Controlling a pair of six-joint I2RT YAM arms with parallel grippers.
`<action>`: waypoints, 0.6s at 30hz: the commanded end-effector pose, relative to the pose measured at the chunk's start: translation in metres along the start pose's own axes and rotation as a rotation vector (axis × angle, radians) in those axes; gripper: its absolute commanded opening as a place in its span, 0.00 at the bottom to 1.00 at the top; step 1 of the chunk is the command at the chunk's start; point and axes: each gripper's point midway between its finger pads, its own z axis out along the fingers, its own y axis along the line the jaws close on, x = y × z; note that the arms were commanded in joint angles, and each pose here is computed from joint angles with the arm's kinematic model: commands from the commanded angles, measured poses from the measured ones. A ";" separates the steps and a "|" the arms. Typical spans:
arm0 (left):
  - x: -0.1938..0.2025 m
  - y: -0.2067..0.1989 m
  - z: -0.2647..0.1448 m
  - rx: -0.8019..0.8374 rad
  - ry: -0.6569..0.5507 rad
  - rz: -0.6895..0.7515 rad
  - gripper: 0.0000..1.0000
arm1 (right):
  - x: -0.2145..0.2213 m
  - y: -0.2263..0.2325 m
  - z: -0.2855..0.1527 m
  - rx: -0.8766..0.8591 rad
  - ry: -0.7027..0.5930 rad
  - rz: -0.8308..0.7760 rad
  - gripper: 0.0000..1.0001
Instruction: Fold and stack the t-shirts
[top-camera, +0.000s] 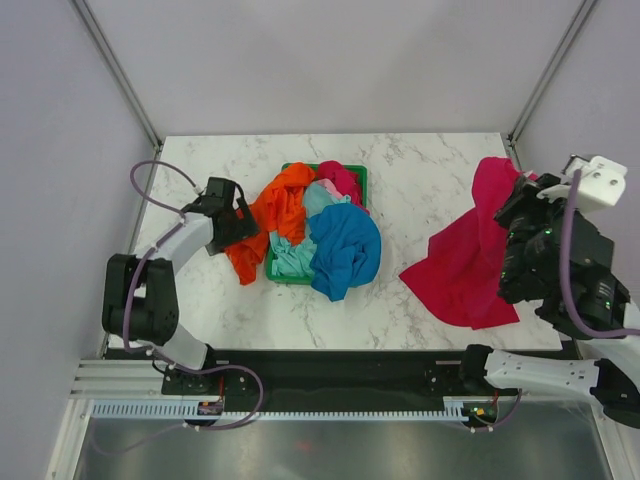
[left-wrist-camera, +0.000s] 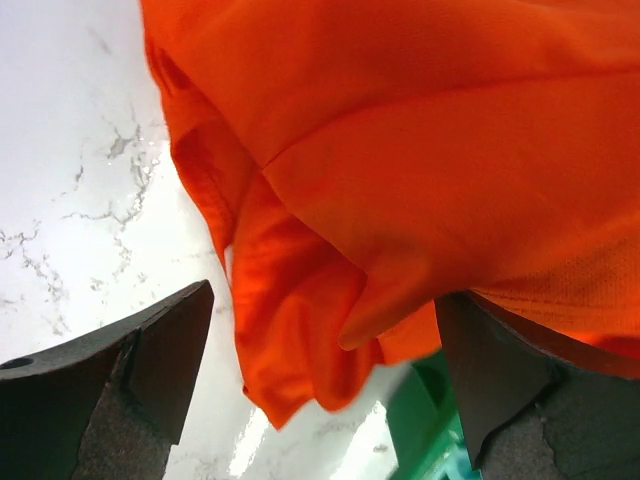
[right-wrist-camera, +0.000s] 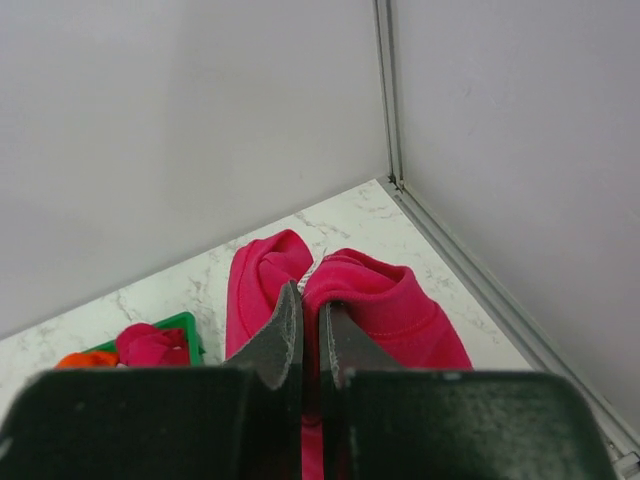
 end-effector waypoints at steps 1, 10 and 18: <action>-0.017 0.011 0.024 -0.080 -0.037 -0.121 0.99 | 0.023 0.016 0.001 0.001 0.012 -0.076 0.05; 0.007 -0.001 0.083 -0.041 0.089 -0.139 0.80 | 0.057 0.051 -0.003 -0.140 0.075 -0.096 0.04; -0.036 -0.013 0.051 0.017 -0.049 -0.105 0.02 | 0.060 0.049 -0.003 -0.135 0.079 -0.097 0.04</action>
